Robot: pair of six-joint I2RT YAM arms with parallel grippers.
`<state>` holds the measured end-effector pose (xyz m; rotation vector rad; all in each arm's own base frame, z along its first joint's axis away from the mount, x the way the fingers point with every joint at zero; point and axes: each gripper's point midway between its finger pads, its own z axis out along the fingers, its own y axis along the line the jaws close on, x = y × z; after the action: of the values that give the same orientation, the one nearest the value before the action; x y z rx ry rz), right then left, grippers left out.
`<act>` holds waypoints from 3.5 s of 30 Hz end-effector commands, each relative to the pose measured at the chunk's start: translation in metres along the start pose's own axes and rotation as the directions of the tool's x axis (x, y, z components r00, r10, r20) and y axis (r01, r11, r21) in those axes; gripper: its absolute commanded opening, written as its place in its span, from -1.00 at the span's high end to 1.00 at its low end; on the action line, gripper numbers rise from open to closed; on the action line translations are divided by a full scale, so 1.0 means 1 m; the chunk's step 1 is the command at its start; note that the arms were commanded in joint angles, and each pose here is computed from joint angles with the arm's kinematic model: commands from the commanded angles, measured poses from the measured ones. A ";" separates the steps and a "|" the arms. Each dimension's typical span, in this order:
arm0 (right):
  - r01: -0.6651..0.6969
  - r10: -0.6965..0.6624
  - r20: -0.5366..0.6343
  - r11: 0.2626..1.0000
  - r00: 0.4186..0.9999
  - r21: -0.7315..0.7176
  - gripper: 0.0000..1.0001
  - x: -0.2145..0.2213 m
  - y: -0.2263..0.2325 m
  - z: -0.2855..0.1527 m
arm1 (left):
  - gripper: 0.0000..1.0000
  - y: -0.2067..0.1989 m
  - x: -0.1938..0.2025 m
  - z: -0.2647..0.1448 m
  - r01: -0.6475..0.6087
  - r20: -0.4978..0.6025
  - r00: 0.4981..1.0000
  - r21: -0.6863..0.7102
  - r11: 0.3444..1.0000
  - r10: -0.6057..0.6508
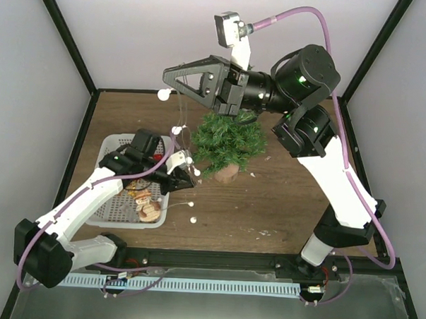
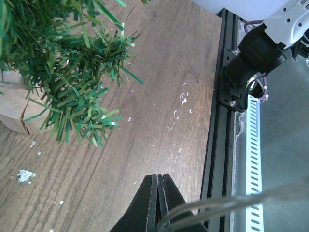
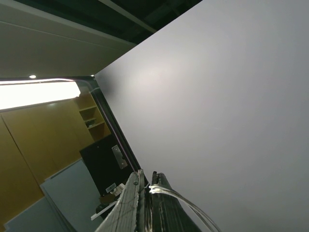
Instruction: Decorate the small christmas tree
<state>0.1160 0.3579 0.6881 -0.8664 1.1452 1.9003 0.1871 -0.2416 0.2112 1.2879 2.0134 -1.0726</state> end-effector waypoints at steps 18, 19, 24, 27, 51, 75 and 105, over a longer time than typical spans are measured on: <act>0.052 -0.052 0.052 0.999 0.997 0.010 0.99 -0.002 0.048 -0.044 | 1.00 0.028 -0.064 -0.121 -0.149 0.062 0.969 -0.620 0.770 0.238; 0.051 -0.051 0.049 0.999 0.997 0.005 0.99 -0.002 0.050 -0.045 | 1.00 0.029 -0.070 -0.133 -0.152 0.063 0.964 -0.663 0.733 0.257; 0.048 -0.048 0.035 0.999 0.998 0.003 0.99 0.002 0.055 -0.049 | 1.00 0.031 -0.108 -0.198 -0.153 0.046 0.934 -0.845 0.513 0.354; 0.052 -0.052 0.036 0.999 0.998 0.009 0.99 0.004 0.056 -0.052 | 1.00 0.026 -0.138 -0.240 -0.140 0.031 0.906 -0.920 0.366 0.423; 0.166 -0.183 0.101 0.974 0.978 0.153 0.99 -0.014 0.080 -0.086 | 1.00 -0.047 -0.296 -0.412 -0.061 -0.238 0.678 -0.961 -0.270 0.696; 0.291 -0.387 0.260 0.894 0.885 0.341 0.99 -0.060 0.126 -0.142 | 1.00 -0.061 -0.387 -0.410 -0.044 -0.313 0.480 -0.942 -0.334 0.819; 0.275 -0.497 0.312 0.790 0.810 0.548 0.99 -0.071 0.146 -0.207 | 1.00 -0.018 -0.398 -0.304 -0.137 -0.084 0.502 -0.990 -0.017 0.861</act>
<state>0.0599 0.1110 0.7306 -0.3514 0.9796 1.3161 0.3294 -0.1907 0.6867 0.7069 0.9429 0.3052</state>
